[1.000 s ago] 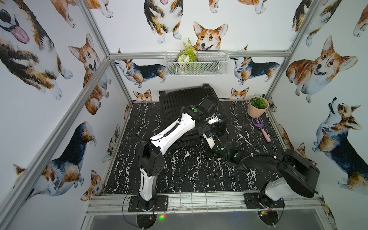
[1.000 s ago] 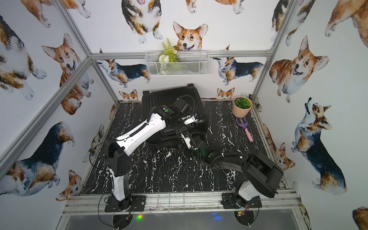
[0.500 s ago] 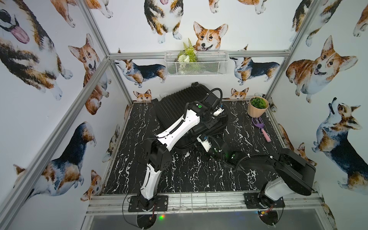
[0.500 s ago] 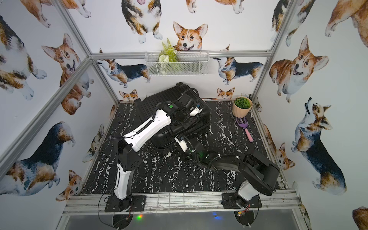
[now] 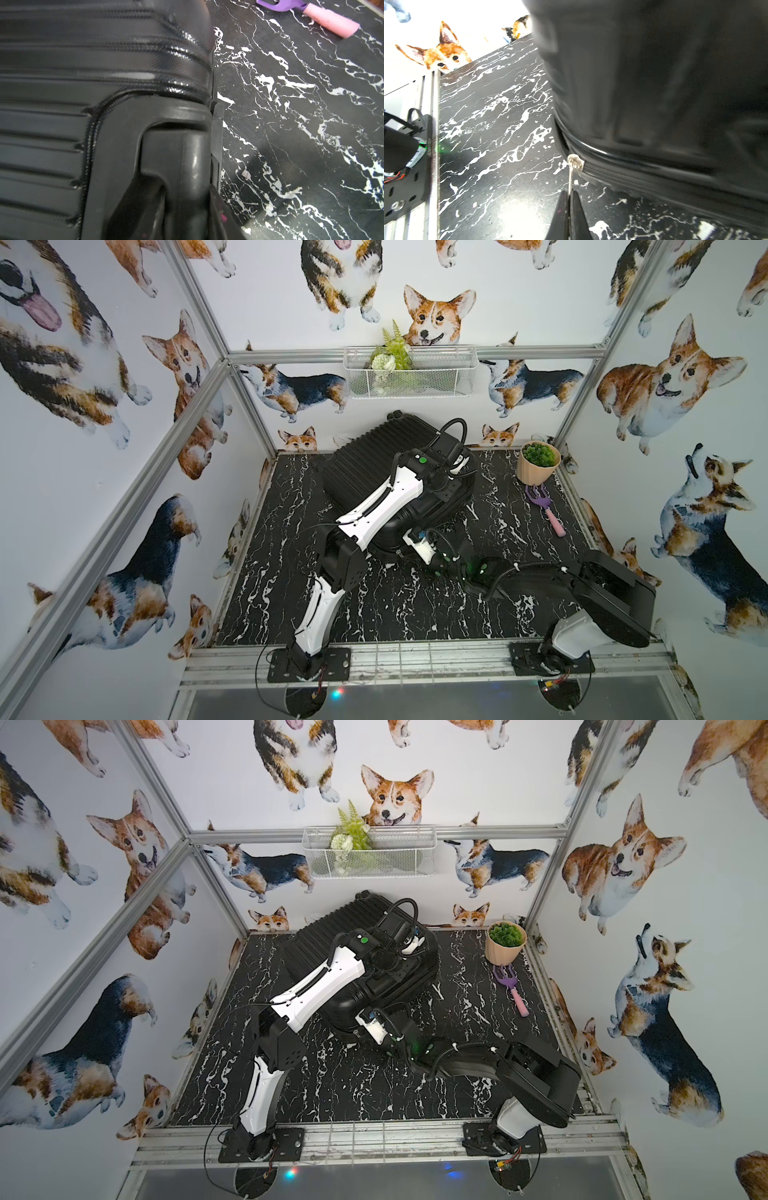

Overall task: Close the suitcase zippers
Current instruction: Zip the zipper on the suitcase, then place the suitcase at the center of the board, then adjust the suitcase at the center of the board.

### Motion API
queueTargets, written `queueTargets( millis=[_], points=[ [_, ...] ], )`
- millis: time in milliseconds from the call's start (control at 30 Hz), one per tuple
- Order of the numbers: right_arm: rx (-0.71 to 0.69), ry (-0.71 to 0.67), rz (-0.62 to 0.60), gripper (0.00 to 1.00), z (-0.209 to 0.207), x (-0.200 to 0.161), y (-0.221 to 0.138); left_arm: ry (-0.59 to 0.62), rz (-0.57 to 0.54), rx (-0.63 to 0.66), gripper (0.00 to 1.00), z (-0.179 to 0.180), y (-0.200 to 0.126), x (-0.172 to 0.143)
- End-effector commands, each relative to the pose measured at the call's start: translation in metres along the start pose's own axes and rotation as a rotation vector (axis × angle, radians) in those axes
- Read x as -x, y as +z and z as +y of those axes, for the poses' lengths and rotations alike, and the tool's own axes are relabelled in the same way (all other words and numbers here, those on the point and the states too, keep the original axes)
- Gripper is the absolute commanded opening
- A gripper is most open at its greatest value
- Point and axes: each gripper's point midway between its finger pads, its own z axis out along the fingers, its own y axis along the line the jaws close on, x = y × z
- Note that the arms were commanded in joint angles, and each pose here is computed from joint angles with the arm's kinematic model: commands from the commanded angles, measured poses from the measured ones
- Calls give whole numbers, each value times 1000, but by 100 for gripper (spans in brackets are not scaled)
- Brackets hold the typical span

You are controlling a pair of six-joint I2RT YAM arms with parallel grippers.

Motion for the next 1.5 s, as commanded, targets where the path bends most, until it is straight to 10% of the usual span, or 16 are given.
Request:
queueTargets(
  millis=[0,267,533,733,1467],
  points=[
    [141,-40,-31,0,32,12,2,-122,-143,77,17,16,-4,36],
    [176,-56,-28,0,49,16,7,-197,-179,101,16,22,0,46],
    [19,-48,-23,0,18,0,-10,-134,-216,160,68,35,-38,51],
    [-115,22,-45,0,-14,-7,-25,-121,-257,168,77,53,-81,50],
    [-357,151,-70,0,-72,-14,-64,-626,-140,578,57,319,-139,-115]
  ],
)
